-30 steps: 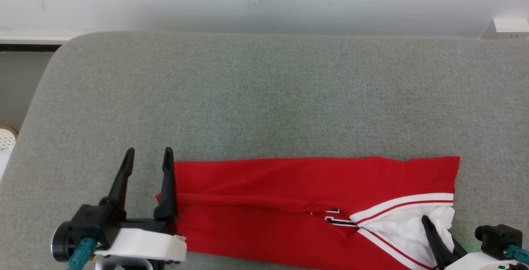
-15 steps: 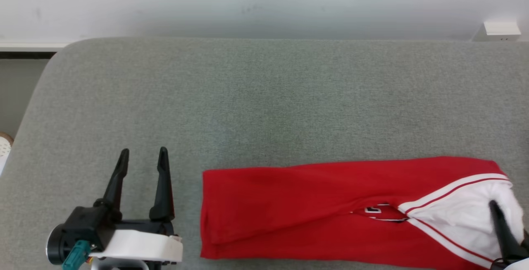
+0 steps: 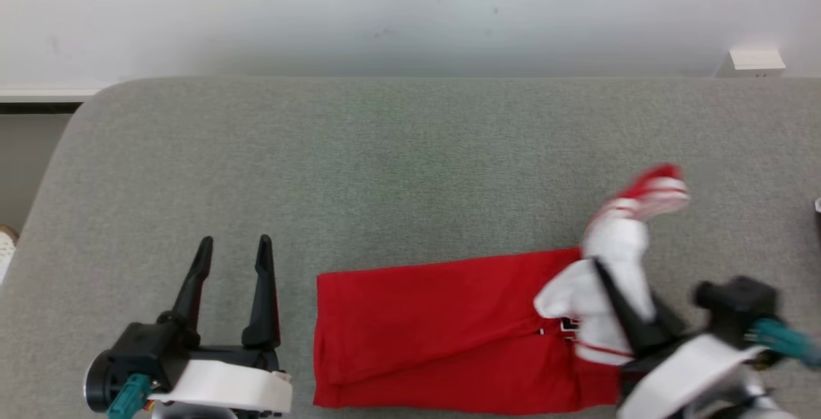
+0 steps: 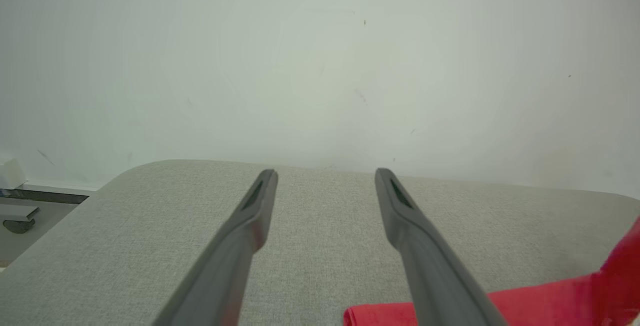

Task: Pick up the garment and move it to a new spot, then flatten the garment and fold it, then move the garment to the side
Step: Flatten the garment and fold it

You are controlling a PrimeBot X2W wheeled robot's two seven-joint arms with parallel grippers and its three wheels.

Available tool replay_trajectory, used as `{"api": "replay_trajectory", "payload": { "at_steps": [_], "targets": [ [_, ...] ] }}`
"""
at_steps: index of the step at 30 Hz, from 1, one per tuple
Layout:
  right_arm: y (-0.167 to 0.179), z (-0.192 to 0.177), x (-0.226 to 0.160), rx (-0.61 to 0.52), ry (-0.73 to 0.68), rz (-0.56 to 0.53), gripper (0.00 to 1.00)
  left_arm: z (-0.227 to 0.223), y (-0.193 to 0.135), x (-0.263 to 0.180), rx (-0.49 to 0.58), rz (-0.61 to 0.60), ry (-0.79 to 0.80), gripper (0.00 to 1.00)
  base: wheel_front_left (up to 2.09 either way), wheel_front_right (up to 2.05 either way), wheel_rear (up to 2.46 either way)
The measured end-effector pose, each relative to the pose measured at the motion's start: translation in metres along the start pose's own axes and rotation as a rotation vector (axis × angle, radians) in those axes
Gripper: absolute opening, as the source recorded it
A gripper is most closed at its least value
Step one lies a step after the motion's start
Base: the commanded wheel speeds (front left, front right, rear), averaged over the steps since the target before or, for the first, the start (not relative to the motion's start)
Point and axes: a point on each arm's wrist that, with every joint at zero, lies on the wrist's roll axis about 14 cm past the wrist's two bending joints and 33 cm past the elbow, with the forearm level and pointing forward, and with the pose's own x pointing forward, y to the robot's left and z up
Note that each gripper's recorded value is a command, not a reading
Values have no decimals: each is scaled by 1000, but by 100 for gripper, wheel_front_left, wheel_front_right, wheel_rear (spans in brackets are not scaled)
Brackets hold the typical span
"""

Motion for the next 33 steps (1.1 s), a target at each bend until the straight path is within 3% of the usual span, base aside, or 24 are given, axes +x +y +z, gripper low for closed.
{"api": "replay_trajectory", "payload": {
  "at_steps": [9, 16, 20, 21, 22, 29, 33],
  "targets": [
    [127, -34, 40, 112, 110, 350, 0, -1, 8, -9, -1, 21, 12, 100, 0, 0, 0],
    [165, -76, 55, 170, 205, 461, 0, -14, 14, -8, -8, 41, 42, 100, 0, 0, 0],
    [184, -81, 59, 238, 209, 523, 1, -21, 16, -7, -5, 47, 58, 100, 0, 0, 0],
    [185, -82, 60, 236, 209, 528, 64, -22, 16, -6, -4, 47, 59, 100, 0, 0, 0],
    [186, -84, 61, 240, 216, 532, 100, -23, 15, -5, -5, 43, 60, 100, 0, 0, 0],
    [188, -54, 73, 268, 65, 550, 100, -28, 11, 1, -8, 31, 66, 100, 0, 0, 0],
    [163, -19, 84, 210, -105, 497, 100, -29, 8, 4, -8, 25, 60, 100, 0, 0, 0]
  ]
}}
